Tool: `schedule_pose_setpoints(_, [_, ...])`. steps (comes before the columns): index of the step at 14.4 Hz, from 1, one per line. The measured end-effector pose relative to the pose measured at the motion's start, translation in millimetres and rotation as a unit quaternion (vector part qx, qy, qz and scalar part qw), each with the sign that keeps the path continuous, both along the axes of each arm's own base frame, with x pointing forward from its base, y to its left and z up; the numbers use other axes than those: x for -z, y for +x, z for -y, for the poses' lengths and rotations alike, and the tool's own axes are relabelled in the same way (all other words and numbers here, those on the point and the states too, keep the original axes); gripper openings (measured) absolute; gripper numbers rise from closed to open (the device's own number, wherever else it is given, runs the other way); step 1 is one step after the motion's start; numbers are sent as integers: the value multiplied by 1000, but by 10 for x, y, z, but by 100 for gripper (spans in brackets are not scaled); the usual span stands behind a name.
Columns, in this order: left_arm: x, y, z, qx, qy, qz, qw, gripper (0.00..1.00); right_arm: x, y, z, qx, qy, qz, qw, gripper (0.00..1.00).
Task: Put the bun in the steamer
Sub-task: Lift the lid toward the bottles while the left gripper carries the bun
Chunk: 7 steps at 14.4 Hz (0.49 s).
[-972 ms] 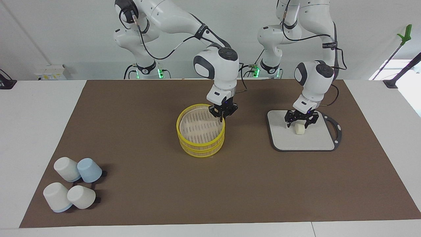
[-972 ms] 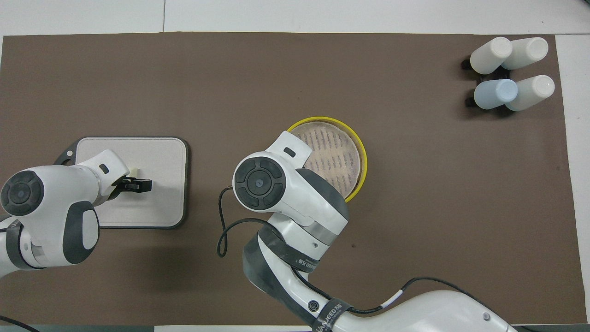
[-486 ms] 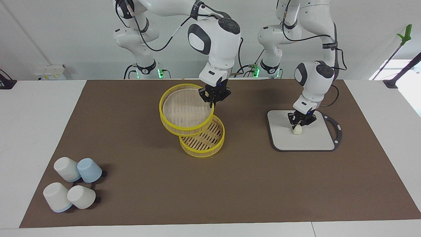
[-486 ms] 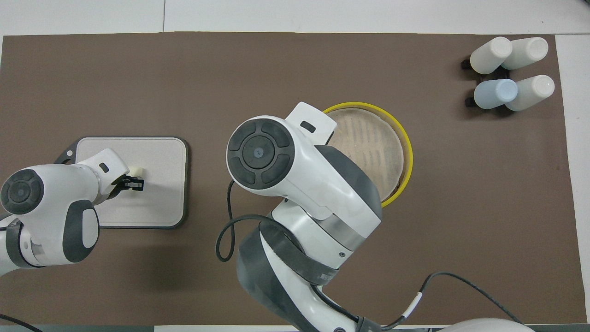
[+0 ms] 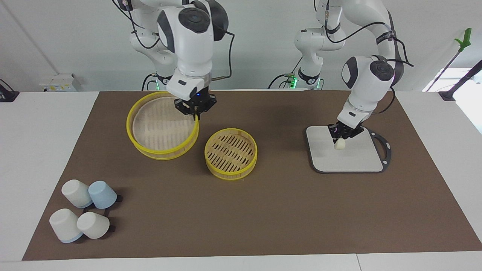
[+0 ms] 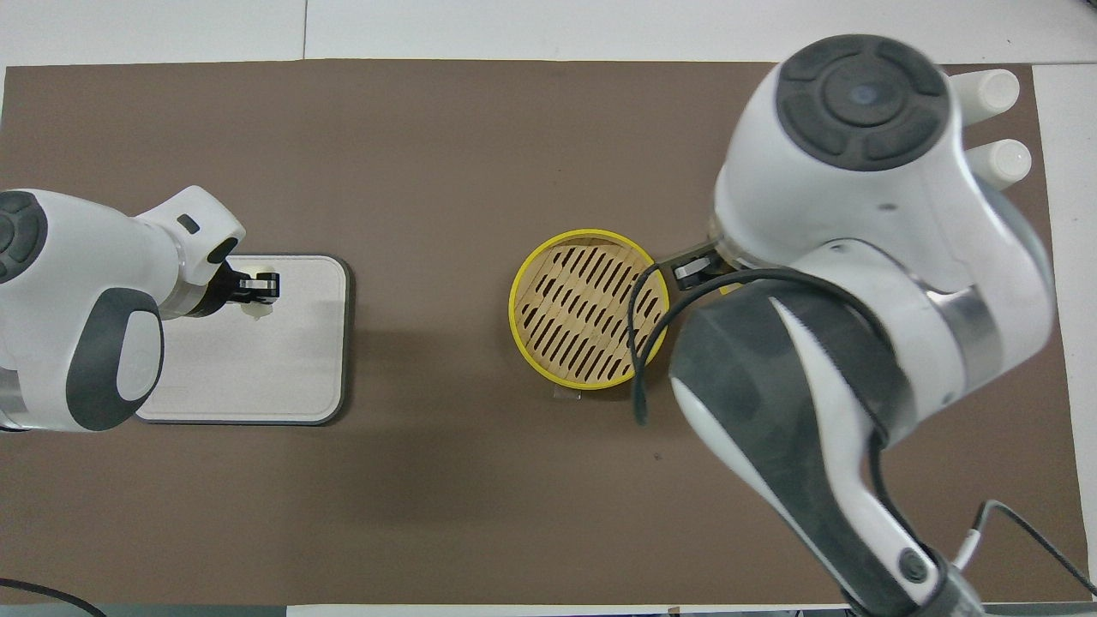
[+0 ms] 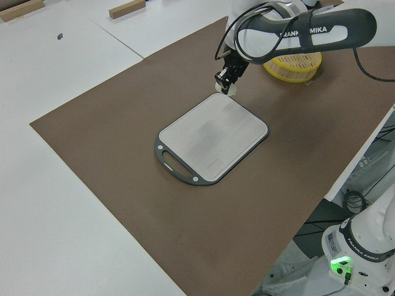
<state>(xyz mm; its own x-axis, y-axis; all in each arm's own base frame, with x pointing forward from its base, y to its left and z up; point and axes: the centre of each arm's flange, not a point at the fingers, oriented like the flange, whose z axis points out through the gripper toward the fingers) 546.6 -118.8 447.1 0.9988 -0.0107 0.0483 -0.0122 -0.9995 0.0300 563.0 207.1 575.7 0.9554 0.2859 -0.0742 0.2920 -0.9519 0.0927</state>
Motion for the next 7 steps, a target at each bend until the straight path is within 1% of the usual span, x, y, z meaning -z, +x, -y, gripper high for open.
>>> schedule_pose_setpoints(2, [-328,-51,656,-37,-7,1,999,22,-37,-23,493,-6,14,-15,1000,9])
schedule_pose_setpoints(5, [-716,-154,1646,-65,-23,7,998,22,104,-58,1063,-5,23,-40,999,9])
schedule_pose_setpoints(6, [-742,-216,1941,-65,-27,6,997,22,166,-61,1193,0,27,-45,999,9])
schedule_pose_setpoints(7, [-686,-305,2235,-65,-28,1,997,22,235,-62,1289,3,30,-45,999,9])
